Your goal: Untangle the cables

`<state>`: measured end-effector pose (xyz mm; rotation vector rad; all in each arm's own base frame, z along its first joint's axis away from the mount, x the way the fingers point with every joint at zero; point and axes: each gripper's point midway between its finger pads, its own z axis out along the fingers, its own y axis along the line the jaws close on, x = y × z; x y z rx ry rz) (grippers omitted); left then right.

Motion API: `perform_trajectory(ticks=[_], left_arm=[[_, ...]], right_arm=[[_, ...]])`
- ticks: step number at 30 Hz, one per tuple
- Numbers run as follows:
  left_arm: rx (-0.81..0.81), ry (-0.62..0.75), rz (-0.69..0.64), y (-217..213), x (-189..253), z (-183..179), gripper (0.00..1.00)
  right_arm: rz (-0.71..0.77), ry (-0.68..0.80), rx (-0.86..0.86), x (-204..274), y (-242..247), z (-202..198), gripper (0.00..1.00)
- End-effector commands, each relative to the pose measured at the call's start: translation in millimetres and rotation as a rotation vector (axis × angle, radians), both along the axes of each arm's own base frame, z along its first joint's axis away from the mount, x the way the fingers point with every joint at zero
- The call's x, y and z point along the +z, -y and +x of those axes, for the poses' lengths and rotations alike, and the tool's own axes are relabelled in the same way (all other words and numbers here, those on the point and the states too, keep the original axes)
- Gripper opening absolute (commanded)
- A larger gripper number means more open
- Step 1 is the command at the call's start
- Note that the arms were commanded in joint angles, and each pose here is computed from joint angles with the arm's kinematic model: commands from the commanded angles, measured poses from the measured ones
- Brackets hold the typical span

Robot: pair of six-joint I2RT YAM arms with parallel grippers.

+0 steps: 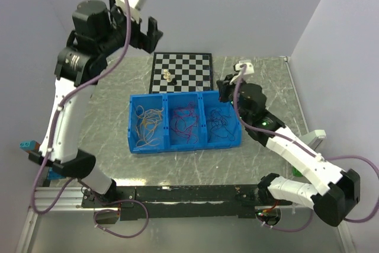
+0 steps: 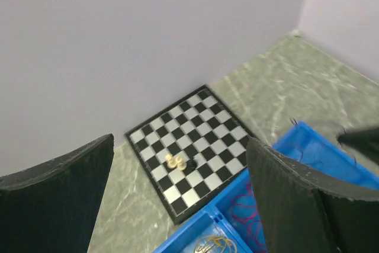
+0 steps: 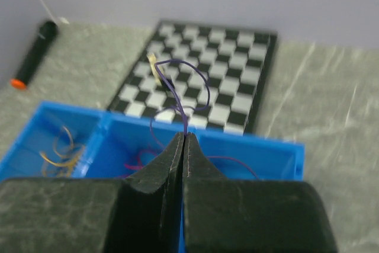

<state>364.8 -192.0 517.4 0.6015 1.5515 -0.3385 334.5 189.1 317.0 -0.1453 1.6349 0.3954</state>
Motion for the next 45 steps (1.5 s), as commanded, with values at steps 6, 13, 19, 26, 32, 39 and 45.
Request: perform_trajectory(ticks=[6,13,19,26,32,39,45], left_arm=[[0.267,-0.141,-0.079,-84.9,-21.4,12.7,0.97],[0.393,-0.327,-0.062,-108.5,-102.9,24.8,0.97],[0.482,-0.353,-0.048,-132.8,-142.7,31.1,0.97],[0.606,-0.39,0.023,-156.9,-201.0,29.7,0.97],[0.619,-0.391,0.025,-162.1,-220.1,25.0,0.97],[0.646,-0.389,0.026,-173.5,-230.6,28.4,0.97],[0.682,-0.397,-0.02,-191.4,-232.8,36.4,0.96]], right_arm=[[0.024,-0.262,-0.156,-105.8,19.0,-13.0,0.0],[-0.016,-0.427,-0.117,-171.3,7.3,-26.4,0.0],[-0.062,-0.529,-0.098,-197.2,-4.2,-24.1,0.04],[0.013,-0.465,-0.08,-144.2,-3.2,-28.5,0.87],[0.041,-0.405,-0.033,-102.2,8.5,-51.1,1.0],[0.071,-0.355,-0.05,-69.9,41.4,-83.1,1.0],[0.087,-0.331,-0.157,-59.8,80.6,-93.2,1.0]])
